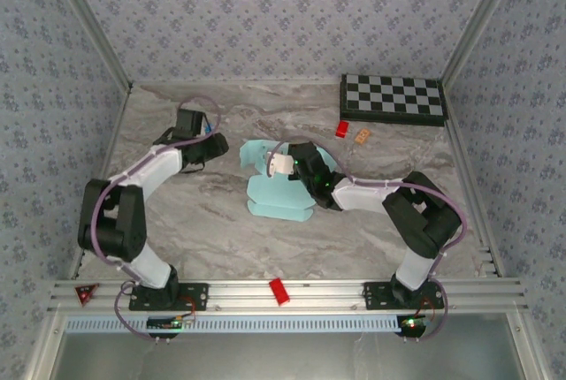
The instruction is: Fold the paper box
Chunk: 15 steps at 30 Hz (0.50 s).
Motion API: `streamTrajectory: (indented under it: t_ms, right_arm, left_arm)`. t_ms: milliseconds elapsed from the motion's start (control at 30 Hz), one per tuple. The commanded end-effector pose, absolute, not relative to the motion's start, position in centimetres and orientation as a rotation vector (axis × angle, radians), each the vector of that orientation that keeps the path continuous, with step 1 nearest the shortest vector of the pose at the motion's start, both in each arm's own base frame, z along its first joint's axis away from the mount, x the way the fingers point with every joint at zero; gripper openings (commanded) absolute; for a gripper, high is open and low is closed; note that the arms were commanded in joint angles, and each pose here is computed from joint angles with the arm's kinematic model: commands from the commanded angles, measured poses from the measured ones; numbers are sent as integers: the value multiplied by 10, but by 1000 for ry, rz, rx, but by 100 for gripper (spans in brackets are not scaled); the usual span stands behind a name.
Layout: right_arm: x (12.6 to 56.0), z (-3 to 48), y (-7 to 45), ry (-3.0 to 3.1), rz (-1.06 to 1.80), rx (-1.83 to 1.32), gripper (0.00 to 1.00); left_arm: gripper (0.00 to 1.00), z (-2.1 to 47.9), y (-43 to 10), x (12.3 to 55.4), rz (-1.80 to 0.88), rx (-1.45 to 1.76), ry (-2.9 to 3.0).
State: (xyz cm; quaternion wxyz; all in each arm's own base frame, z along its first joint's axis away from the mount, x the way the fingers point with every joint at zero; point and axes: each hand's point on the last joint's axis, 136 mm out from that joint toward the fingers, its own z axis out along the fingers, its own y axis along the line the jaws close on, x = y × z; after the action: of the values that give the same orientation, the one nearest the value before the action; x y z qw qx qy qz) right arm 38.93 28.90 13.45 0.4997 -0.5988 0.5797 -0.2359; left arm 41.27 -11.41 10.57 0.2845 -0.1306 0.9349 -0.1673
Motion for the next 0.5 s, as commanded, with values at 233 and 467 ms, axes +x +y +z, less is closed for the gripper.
streamTrajectory:
  t_ms: [233, 467]
  right_arm:
    - [387, 146, 293, 1415, -552, -1423, 0]
    - [391, 152, 293, 1402, -577, -1406, 0]
  left_arm:
    - [57, 80, -152, 419, -577, -121, 2628]
    - [55, 77, -170, 409, -615, 30, 2637]
